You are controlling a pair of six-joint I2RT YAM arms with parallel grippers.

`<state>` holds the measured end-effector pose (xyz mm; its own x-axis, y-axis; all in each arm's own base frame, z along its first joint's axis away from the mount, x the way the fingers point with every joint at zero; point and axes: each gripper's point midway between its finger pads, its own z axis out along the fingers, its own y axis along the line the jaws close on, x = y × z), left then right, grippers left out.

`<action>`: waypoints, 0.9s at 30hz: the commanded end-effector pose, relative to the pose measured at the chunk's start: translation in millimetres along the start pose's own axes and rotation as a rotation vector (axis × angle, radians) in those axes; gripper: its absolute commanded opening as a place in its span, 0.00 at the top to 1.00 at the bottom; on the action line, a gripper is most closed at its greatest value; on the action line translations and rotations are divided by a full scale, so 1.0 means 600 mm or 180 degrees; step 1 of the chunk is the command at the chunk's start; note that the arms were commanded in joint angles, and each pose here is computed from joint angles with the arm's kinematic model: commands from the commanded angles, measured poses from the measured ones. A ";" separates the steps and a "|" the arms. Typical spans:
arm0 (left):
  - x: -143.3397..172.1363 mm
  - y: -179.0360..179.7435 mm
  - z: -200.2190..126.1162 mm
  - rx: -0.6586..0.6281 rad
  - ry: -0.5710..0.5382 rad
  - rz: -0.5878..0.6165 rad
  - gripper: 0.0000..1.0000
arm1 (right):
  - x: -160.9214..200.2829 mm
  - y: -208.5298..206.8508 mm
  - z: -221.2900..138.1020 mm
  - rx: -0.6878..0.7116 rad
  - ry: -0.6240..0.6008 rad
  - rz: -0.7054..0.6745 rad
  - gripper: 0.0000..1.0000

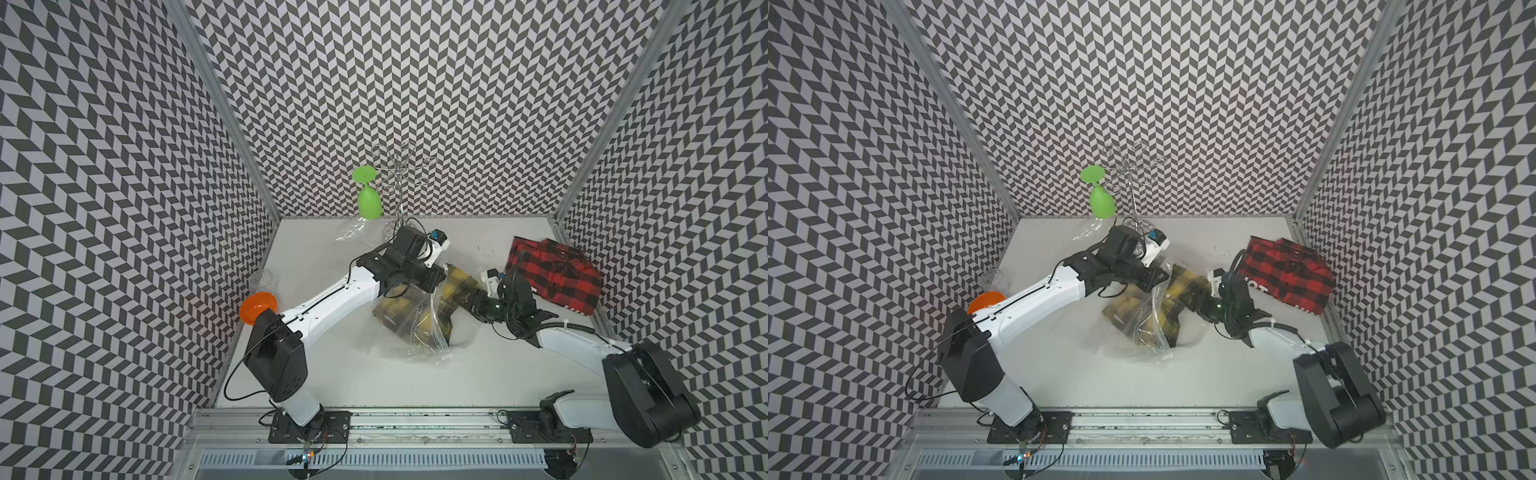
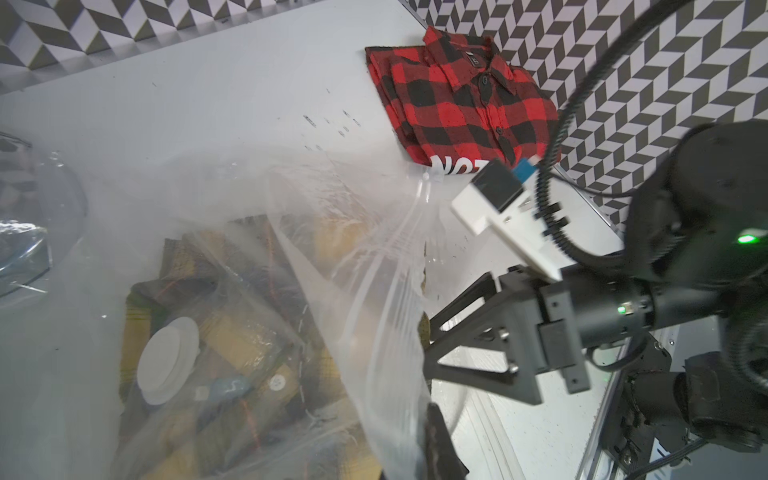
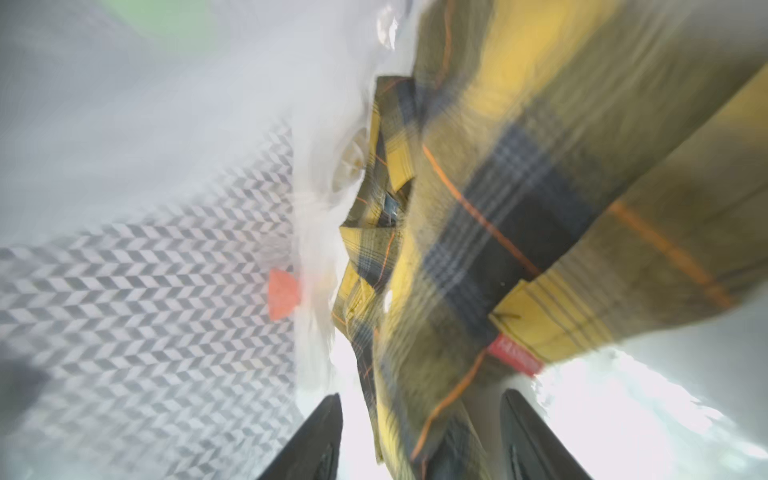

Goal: Place the folded shirt into the vacuum bag
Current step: Adjust the shirt in the vacuum bag.

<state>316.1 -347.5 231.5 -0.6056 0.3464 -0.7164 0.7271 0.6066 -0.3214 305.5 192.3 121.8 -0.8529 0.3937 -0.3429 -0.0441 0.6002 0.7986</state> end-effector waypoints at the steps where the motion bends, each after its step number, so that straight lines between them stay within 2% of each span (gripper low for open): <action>1: -0.028 -0.017 -0.017 0.0186 -0.0250 0.0004 0.92 | -0.017 0.012 -0.032 0.0112 -0.0199 -0.0175 0.61; 4: -0.024 -0.020 -0.007 0.0273 -0.0261 -0.0041 0.92 | -0.023 0.068 -0.025 -0.0240 -0.0234 -0.0151 0.76; 8: -0.022 -0.015 -0.002 0.0245 -0.0243 -0.0056 0.92 | -0.010 0.120 0.015 -0.0646 -0.0163 0.0012 0.79; 10: -0.022 -0.011 -0.004 0.0210 -0.0257 -0.0042 0.92 | -0.002 0.129 0.046 -0.0699 -0.0066 0.0088 0.80; 12: -0.021 -0.001 -0.008 0.0154 -0.0271 -0.0046 0.92 | 0.004 0.105 0.070 -0.0566 -0.0048 0.0219 0.80; 15: -0.018 0.018 -0.015 0.0101 -0.0296 -0.0096 0.92 | 0.028 -0.012 0.096 -0.0034 0.0001 0.0664 0.80; 17: -0.013 0.027 -0.017 0.0085 -0.0303 -0.0122 0.92 | 0.049 -0.083 0.100 0.0257 0.0033 0.0809 0.79; 19: -0.006 0.029 -0.013 0.0108 -0.0285 -0.0132 0.92 | 0.056 -0.114 0.108 0.0405 0.0091 0.0657 0.77; 22: 0.007 0.031 -0.003 0.0140 -0.0221 -0.0157 0.92 | 0.046 -0.078 0.112 0.0250 0.0237 0.0365 0.72; 27: 0.005 0.022 -0.003 0.0224 -0.0251 -0.0180 0.92 | 0.008 -0.011 0.056 0.0198 0.0033 0.0031 0.58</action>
<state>325.4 -331.3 207.3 -0.6507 0.2843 -0.7041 0.6900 0.6085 -0.3920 314.9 219.9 66.6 -0.8815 0.4117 -0.2313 0.0760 0.6071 0.7909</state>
